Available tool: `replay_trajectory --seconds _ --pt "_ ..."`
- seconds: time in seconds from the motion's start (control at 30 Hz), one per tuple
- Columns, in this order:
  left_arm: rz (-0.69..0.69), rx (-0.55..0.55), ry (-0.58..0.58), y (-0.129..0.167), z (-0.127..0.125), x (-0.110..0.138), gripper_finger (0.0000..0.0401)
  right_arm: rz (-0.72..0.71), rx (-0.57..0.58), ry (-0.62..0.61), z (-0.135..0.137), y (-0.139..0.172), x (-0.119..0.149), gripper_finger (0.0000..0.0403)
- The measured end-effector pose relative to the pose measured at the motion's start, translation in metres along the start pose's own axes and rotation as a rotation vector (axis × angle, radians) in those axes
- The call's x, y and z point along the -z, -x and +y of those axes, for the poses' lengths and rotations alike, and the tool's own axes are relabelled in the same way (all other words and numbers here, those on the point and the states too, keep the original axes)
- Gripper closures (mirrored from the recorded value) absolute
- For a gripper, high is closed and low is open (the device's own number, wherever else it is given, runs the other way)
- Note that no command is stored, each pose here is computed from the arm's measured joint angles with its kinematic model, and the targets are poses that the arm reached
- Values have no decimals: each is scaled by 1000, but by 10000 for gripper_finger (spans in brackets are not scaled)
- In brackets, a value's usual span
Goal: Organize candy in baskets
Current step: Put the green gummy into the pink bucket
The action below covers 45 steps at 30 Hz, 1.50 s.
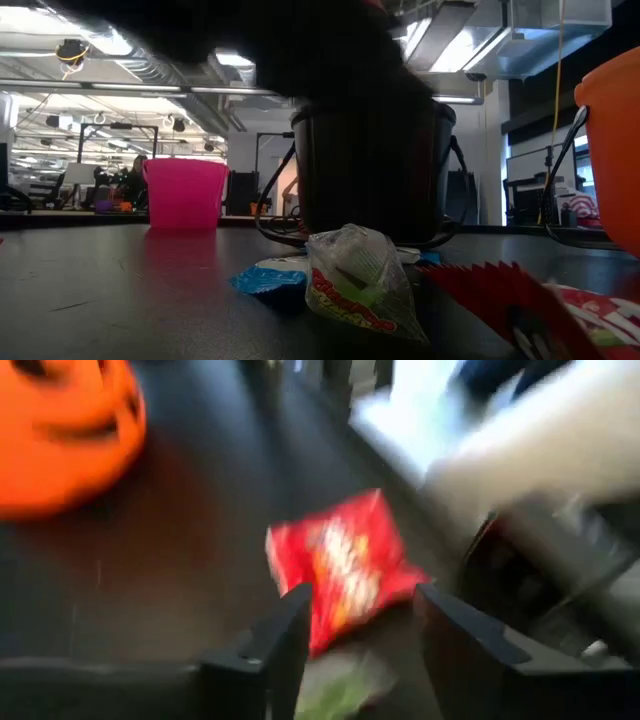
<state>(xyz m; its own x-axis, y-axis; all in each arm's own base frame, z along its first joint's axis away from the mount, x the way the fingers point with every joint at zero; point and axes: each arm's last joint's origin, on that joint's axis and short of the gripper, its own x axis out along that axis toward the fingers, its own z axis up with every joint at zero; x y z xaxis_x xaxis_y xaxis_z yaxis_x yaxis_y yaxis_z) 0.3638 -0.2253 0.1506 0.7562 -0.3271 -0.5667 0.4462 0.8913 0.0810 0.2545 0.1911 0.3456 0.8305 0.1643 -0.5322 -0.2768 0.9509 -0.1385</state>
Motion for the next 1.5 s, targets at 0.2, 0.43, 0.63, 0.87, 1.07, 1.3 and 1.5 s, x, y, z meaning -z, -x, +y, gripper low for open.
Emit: replay_trajectory --seconds 0.2,0.43,0.63,0.87,1.07,1.3,1.5 --pt "126 -61 -50 -2 2 -9 203 15 4 -12 0 1 1 223" --pt "205 -49 -84 -1 2 -1 203 5 4 -20 0 1 0 223" --pt "218 -49 -125 -2 2 0 203 0 4 -29 0 1 -1 224" --pt "215 -59 -127 -11 4 6 204 -1 5 -30 0 1 -1 224" --pt "229 -68 -115 -20 7 15 204 -1 4 -42 0 1 -1 224" --pt "254 -99 -97 -20 9 18 209 0 2 -45 0 1 -1 224" --pt "267 -96 -76 -20 8 20 263 0 2 -45 0 1 -1 224"
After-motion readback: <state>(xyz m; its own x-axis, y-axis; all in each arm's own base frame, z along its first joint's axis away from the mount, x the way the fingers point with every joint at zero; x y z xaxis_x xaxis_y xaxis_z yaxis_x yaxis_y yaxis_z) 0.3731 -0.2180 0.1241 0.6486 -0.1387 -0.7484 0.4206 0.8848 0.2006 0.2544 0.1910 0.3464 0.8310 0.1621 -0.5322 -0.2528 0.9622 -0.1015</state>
